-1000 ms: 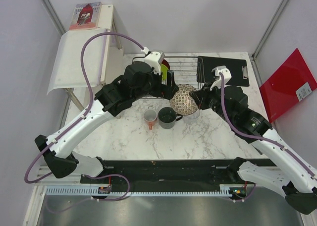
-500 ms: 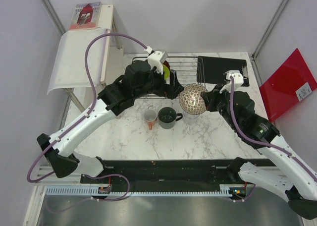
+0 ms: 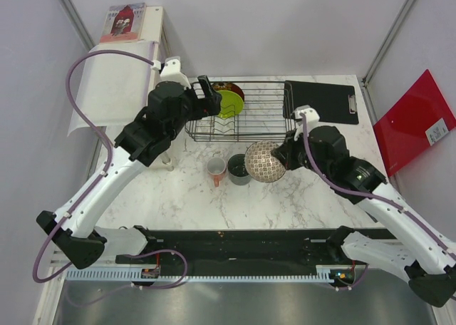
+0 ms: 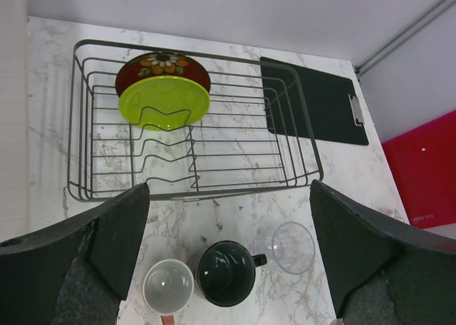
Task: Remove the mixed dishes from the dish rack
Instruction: Pick up the bowl from the dish rack, then place the bowl at the center of the board.
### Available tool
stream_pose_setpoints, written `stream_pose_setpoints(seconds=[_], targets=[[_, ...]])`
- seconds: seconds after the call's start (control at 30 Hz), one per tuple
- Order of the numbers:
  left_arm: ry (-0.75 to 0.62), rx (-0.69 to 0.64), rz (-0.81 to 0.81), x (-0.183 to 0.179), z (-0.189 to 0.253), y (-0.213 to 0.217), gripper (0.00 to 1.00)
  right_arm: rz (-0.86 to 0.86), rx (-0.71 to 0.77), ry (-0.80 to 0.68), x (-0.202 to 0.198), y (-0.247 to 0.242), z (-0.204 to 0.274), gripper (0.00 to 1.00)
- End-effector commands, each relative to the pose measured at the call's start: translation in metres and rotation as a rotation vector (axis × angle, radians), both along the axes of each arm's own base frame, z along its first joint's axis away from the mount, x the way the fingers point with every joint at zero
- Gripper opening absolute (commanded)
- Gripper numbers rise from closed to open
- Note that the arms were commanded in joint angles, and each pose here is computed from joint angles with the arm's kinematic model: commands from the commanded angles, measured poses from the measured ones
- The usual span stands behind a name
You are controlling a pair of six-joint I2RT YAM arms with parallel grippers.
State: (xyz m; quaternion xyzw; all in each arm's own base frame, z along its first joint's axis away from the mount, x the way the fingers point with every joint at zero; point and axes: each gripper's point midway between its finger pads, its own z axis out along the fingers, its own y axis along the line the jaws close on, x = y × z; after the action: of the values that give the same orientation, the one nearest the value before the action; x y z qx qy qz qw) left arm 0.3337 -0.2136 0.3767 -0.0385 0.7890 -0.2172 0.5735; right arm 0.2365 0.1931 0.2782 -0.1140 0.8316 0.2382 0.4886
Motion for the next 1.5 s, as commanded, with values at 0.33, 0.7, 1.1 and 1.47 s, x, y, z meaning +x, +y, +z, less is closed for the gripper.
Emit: stream_pose_setpoints(seconds=[0.33,0.7,1.1,1.47], targets=[[0.033,-0.003,0.093,0.006,-0.015,0.013,0.99,0.485,-0.054,0.039,-0.06,0.124,-0.02,0.0],[0.048,0.044,0.17,0.004,-0.02,0.032,1.0,0.567,-0.085,0.08,-0.067,0.199,-0.08,0.0],[0.066,0.055,0.2,0.002,-0.027,0.048,0.99,0.65,-0.102,0.076,-0.064,0.265,-0.108,0.0],[0.103,0.039,0.182,0.004,-0.04,0.047,0.99,0.676,-0.1,0.045,-0.05,0.303,-0.157,0.0]])
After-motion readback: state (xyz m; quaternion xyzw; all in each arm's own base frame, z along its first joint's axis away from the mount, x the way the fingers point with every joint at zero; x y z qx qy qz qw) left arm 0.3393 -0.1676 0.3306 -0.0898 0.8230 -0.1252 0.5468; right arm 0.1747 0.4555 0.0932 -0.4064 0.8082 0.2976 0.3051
